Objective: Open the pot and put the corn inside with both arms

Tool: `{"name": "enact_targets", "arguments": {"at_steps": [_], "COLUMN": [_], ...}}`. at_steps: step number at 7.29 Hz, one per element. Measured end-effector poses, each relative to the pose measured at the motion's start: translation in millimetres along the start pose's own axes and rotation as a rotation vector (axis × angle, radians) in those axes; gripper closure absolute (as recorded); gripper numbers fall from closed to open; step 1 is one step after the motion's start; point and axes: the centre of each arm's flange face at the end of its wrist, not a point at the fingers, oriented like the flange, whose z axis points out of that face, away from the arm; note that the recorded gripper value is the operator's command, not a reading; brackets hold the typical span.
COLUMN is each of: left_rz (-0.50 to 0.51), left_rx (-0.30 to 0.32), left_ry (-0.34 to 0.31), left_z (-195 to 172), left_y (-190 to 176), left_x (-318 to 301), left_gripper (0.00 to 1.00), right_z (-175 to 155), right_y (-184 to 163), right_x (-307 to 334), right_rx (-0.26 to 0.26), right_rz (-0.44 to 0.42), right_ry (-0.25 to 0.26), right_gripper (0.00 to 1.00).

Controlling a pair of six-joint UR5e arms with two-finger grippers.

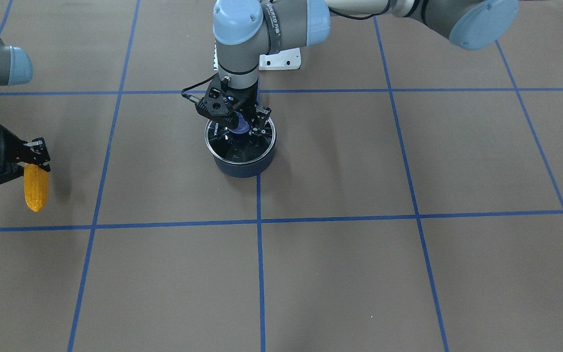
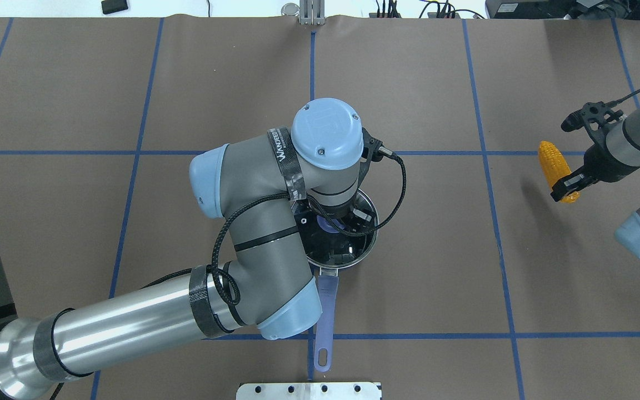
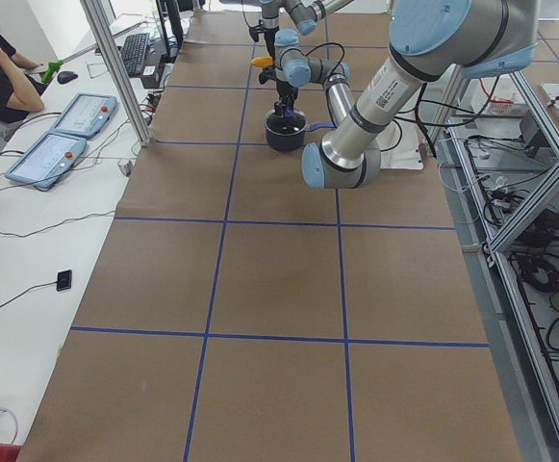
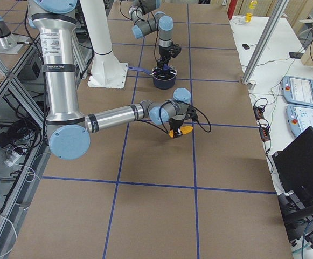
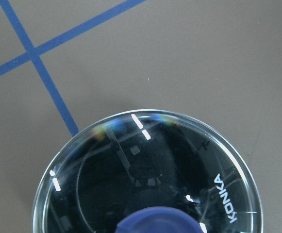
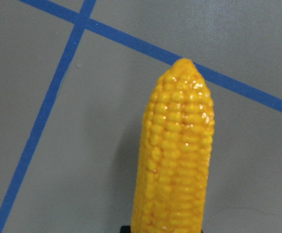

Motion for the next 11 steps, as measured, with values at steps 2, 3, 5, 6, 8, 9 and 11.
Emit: {"name": "enact_targets", "arguments": {"at_steps": [2, 3, 5, 6, 8, 9, 11], "left_rz": [-0.001, -0.009, -0.016, -0.005, 0.029, 0.053, 0.110], "left_rx": [0.011, 0.020, 0.034, 0.037, 0.032, 0.030, 0.024], "left_ry": [0.006, 0.007, 0.004, -0.002, -0.020, -0.033, -0.068], "left_z": [-8.1, -15.1, -31.5, -38.1, -51.6, -58.0, -69.0], "left_y": [-0.9, -5.8, -20.4, -24.3, -30.6, -30.5, -27.1], "left_x": [-2.7, -10.1, -47.7, -78.9, -163.9, -207.9, -289.3], "left_gripper": [0.43, 0.43, 0.43, 0.43, 0.43, 0.43, 0.43], "right_z": [-5.0, -12.4, -38.4, -50.2, -66.6, -73.0, -85.2], "right_y": [-8.5, -22.6, -67.7, -86.2, -110.9, -118.7, -132.8], "right_x": [-8.6, -22.0, -88.6, -131.9, -221.1, -264.8, -348.3], "right_rx": [0.012, 0.023, 0.038, 0.044, 0.054, 0.055, 0.048], "right_rz": [-0.003, 0.003, 0.035, 0.054, 0.113, 0.134, 0.133], "right_ry": [-0.007, -0.020, -0.074, -0.103, -0.166, -0.189, -0.189], "right_gripper": [0.72, 0.72, 0.72, 0.72, 0.72, 0.72, 0.71]}}
